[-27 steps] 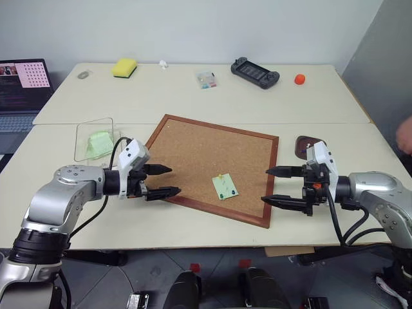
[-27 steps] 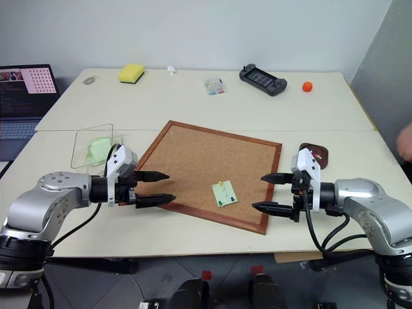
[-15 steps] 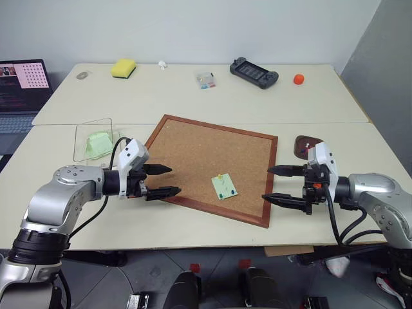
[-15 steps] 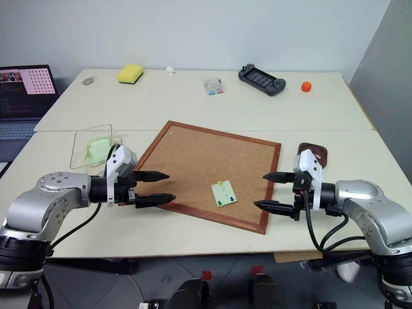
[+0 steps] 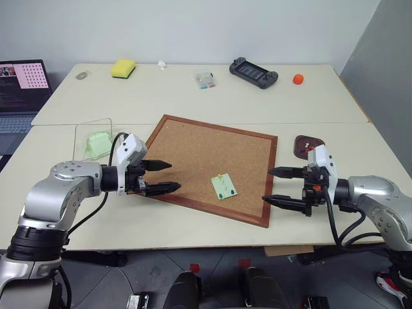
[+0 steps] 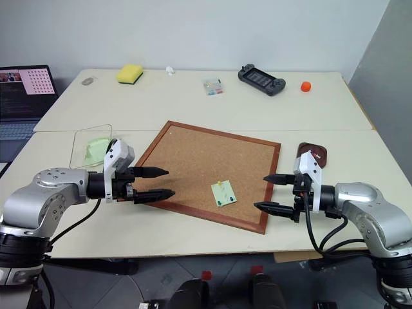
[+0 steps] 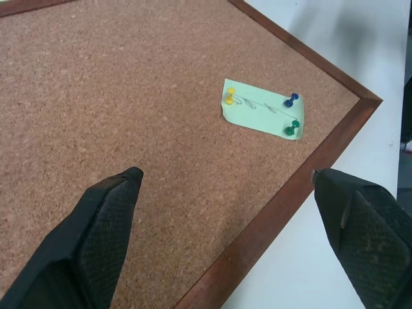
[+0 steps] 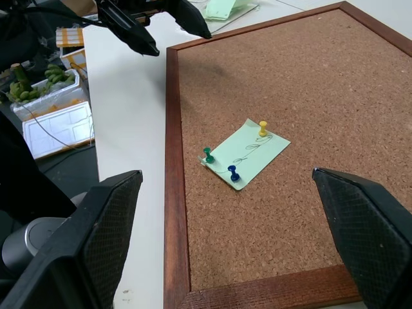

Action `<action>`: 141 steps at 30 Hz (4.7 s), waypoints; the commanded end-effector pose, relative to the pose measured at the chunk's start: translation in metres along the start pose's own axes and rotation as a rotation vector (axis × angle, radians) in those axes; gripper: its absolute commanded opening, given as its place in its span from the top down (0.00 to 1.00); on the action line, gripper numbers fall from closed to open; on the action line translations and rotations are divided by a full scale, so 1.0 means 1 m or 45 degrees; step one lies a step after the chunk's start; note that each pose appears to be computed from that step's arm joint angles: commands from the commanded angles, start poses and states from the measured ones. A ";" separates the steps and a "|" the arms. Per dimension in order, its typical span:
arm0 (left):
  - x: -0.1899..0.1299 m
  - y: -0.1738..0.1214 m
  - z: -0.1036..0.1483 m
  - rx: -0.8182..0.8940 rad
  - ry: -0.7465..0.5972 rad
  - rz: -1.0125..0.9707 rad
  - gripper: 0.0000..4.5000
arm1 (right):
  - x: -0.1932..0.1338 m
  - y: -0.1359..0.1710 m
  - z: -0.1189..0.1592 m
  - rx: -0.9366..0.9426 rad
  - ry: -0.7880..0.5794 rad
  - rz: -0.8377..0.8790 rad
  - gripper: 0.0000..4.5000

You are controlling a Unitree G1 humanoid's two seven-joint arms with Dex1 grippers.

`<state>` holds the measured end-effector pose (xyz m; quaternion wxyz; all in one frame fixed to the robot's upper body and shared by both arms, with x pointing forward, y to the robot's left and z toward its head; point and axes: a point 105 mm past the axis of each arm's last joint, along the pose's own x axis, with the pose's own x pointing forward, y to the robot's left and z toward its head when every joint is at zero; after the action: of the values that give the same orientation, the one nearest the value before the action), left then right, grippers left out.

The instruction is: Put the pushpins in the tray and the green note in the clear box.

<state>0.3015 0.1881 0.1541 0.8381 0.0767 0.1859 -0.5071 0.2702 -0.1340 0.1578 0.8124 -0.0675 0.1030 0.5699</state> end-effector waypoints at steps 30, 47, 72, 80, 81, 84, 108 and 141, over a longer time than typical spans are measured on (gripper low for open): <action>0.044 0.054 0.000 0.137 -0.245 0.559 0.72 | 0.077 -0.011 0.020 -0.239 -0.071 0.103 0.00; 0.076 0.044 -0.038 -0.061 -0.015 0.505 0.99 | 0.121 -0.020 0.017 -0.238 -0.091 0.078 0.00; 0.074 0.041 -0.043 -0.044 0.025 0.499 1.00 | 0.147 -0.040 -0.002 -0.343 -0.029 0.029 0.64; 0.074 0.042 -0.041 -0.036 0.021 0.501 1.00 | 0.148 -0.041 -0.007 -0.405 0.007 0.034 0.99; 0.074 0.042 -0.040 -0.035 0.021 0.503 1.00 | 0.147 -0.042 -0.007 -0.406 0.009 0.033 0.99; 0.073 0.044 -0.039 -0.032 0.020 0.509 1.00 | 0.146 -0.044 -0.008 -0.402 0.017 0.026 0.99; 0.075 0.041 -0.038 -0.017 0.017 0.505 1.00 | 0.143 -0.036 -0.015 -0.368 0.033 0.110 0.74; 0.076 0.055 -0.065 -0.027 0.123 0.625 1.00 | 0.115 -0.037 0.011 -0.304 -0.066 0.089 1.00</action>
<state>0.3685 0.1553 0.0913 0.9275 0.1255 0.1505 -0.3184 0.3464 -0.0373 0.1270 0.7770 -0.1555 0.0374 0.6089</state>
